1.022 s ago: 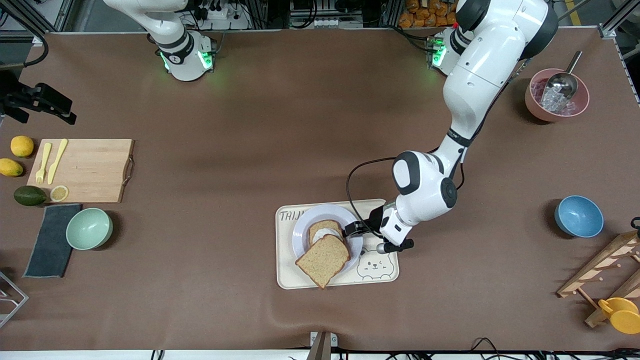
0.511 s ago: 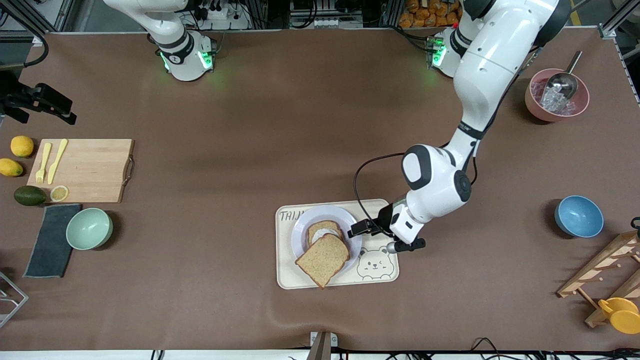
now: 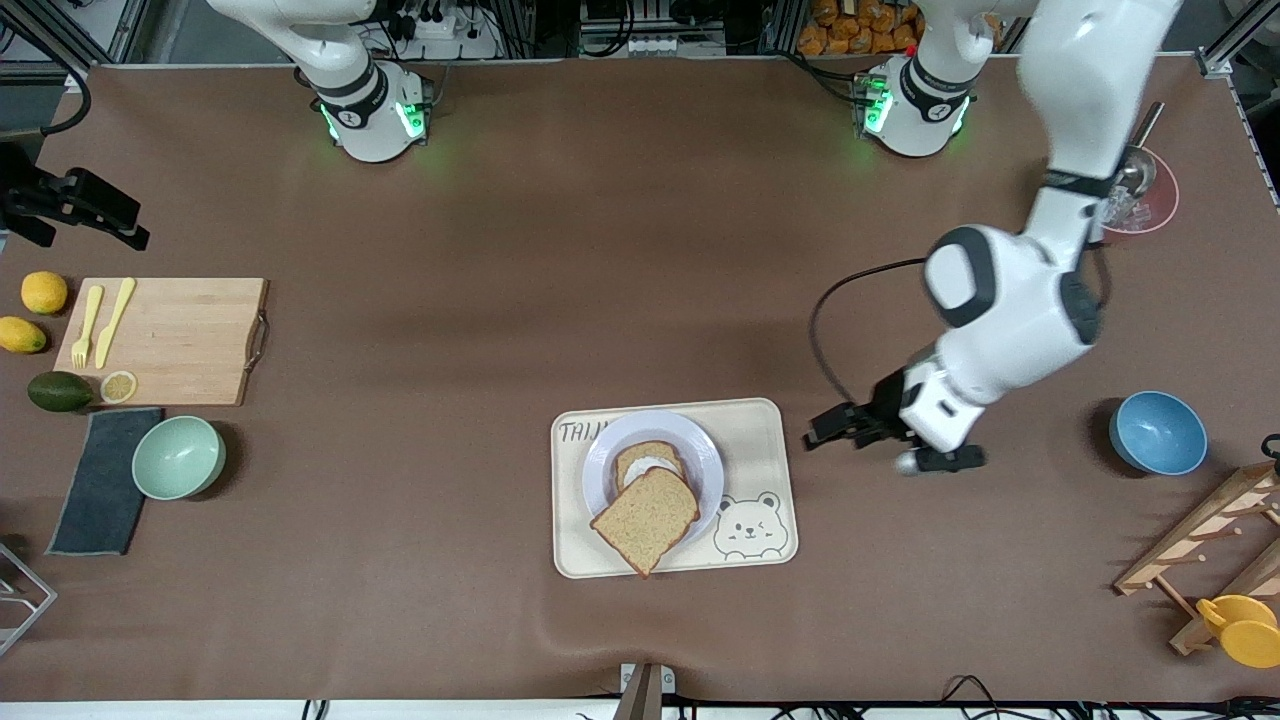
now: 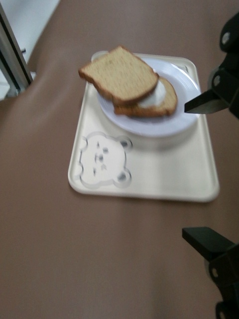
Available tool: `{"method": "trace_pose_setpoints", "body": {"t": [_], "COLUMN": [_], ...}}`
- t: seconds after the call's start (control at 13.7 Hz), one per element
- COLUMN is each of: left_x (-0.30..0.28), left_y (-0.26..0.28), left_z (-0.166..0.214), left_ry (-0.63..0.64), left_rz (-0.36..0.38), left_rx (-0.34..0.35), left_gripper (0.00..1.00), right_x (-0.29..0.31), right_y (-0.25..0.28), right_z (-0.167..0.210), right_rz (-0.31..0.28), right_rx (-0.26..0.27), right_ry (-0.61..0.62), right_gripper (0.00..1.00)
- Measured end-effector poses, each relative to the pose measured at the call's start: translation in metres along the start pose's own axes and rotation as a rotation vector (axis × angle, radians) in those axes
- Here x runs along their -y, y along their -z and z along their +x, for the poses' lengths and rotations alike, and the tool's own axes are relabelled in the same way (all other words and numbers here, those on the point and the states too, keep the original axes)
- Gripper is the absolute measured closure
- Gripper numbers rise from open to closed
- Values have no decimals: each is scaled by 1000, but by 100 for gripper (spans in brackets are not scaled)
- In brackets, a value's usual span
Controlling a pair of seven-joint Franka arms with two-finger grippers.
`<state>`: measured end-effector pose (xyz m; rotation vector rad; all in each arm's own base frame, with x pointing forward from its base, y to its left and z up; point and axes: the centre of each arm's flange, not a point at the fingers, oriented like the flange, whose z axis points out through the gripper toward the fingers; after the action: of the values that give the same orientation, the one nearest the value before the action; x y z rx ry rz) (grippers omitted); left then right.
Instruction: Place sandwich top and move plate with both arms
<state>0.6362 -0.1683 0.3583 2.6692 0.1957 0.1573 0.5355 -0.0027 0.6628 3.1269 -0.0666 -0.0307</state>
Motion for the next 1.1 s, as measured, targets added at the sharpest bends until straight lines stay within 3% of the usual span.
{"method": "trace_pose_setpoints", "body": {"t": [0.22, 0.44, 0.8, 1.1], "left_x": [43, 66, 55, 29], "left_y": [88, 166, 248, 289], "left_z": [-2, -19, -61, -70], "left_ry": [-48, -45, -62, -101], "left_rz": [158, 271, 379, 379], "left_rx": [88, 120, 128, 114], "left_gripper": [0, 0, 0, 0], "right_x": [0, 0, 1, 1], "right_y": [0, 0, -1, -1], "right_z": [0, 0, 0, 0], "right_rz": [0, 1, 1, 2], "right_rx": [0, 1, 1, 1], "right_ry": [0, 0, 1, 2], "right_gripper": [0, 0, 0, 0]}}
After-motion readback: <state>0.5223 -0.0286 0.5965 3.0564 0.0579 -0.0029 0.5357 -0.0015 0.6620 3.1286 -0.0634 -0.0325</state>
